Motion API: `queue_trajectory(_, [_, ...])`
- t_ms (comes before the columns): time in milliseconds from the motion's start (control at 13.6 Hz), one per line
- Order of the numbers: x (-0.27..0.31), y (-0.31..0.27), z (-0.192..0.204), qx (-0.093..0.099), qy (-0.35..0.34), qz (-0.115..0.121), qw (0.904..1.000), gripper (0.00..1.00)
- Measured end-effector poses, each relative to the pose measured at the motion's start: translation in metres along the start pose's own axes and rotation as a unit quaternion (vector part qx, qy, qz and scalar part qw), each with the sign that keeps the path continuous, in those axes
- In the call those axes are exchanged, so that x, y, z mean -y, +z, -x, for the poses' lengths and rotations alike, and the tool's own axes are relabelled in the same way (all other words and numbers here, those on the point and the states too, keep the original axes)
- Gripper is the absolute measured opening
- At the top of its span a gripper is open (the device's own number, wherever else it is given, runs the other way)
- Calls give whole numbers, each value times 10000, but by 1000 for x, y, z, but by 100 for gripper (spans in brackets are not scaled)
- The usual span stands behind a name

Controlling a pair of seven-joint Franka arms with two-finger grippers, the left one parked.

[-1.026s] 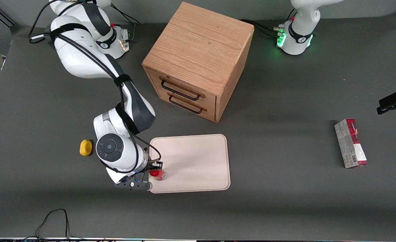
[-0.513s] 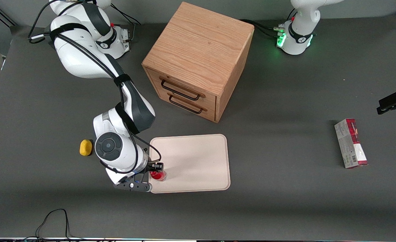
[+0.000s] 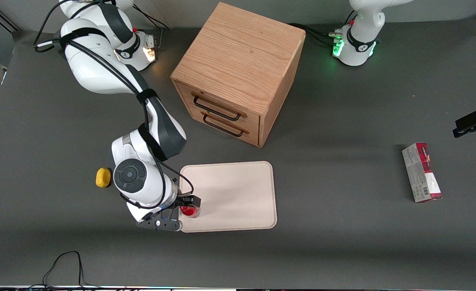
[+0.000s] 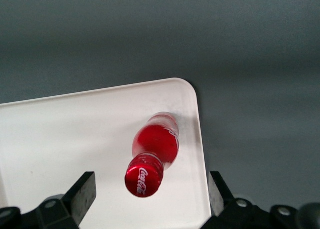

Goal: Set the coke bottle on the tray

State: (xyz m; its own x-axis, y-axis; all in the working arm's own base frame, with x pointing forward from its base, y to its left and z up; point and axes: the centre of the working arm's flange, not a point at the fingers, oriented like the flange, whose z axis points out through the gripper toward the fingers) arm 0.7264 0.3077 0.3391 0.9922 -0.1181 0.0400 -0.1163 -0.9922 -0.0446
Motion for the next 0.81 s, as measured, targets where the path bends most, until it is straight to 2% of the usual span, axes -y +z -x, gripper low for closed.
queue_trajectory(659, [-2,-10,-3,-52,22,-21,10000,100])
queue_trajectory(806, [-17,-20,-7,39,115,54,9999,100])
